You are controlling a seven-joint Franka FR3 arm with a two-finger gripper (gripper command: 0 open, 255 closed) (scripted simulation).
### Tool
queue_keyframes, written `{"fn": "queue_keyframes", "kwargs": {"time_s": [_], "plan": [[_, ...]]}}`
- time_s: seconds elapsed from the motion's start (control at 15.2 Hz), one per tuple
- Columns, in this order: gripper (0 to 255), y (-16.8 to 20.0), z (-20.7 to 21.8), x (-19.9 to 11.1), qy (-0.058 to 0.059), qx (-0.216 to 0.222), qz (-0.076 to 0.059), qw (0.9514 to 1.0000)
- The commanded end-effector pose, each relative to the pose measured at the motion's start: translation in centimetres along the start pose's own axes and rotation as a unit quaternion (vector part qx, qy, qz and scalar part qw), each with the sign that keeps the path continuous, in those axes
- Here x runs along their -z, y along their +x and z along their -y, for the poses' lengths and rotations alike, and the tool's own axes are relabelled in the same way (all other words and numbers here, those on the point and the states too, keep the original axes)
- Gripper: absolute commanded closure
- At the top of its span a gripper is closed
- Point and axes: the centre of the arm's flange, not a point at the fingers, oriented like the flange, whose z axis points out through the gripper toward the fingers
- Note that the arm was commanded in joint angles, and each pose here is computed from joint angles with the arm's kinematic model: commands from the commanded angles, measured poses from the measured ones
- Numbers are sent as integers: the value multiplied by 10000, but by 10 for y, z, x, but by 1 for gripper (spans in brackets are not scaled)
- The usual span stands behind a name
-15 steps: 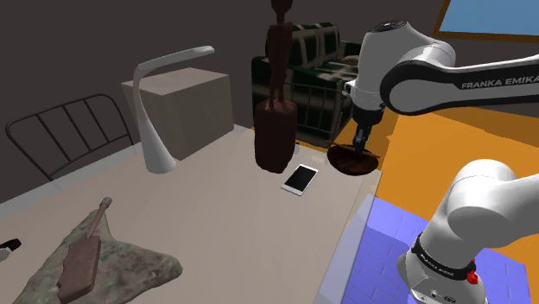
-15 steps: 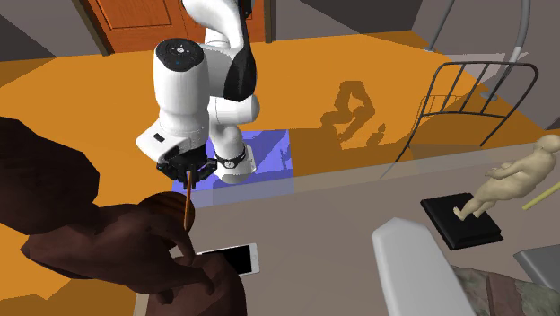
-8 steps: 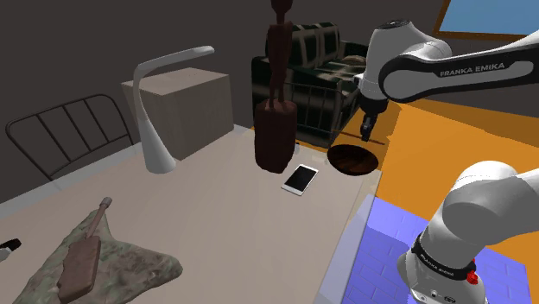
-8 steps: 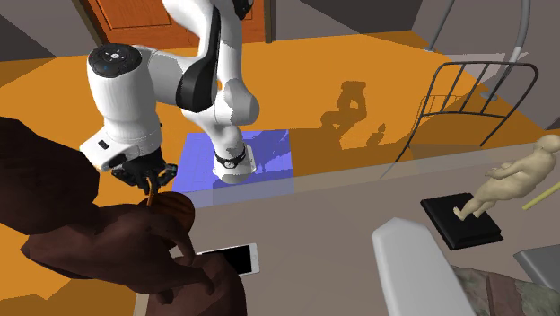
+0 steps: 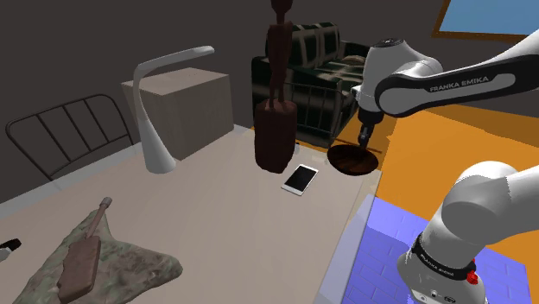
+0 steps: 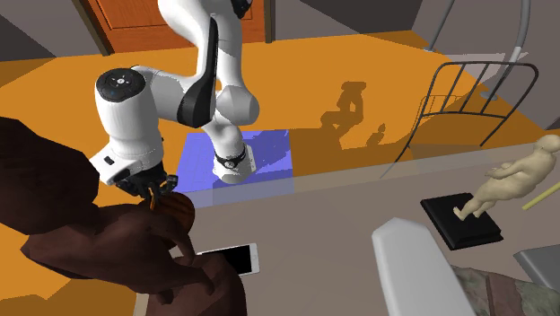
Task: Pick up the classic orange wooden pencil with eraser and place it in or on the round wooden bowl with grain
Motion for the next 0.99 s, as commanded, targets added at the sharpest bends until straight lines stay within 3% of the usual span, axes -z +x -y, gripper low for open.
{"fn": "queue_keyframes", "kwargs": {"time_s": [0.0, 0.46, 0.92], "plan": [[255, 0, 2, -11, 0, 1, -4, 10000], [255, 0, 10, -45, 0, 1, -4, 10000], [255, 0, 10, -45, 0, 1, -4, 10000]]}}
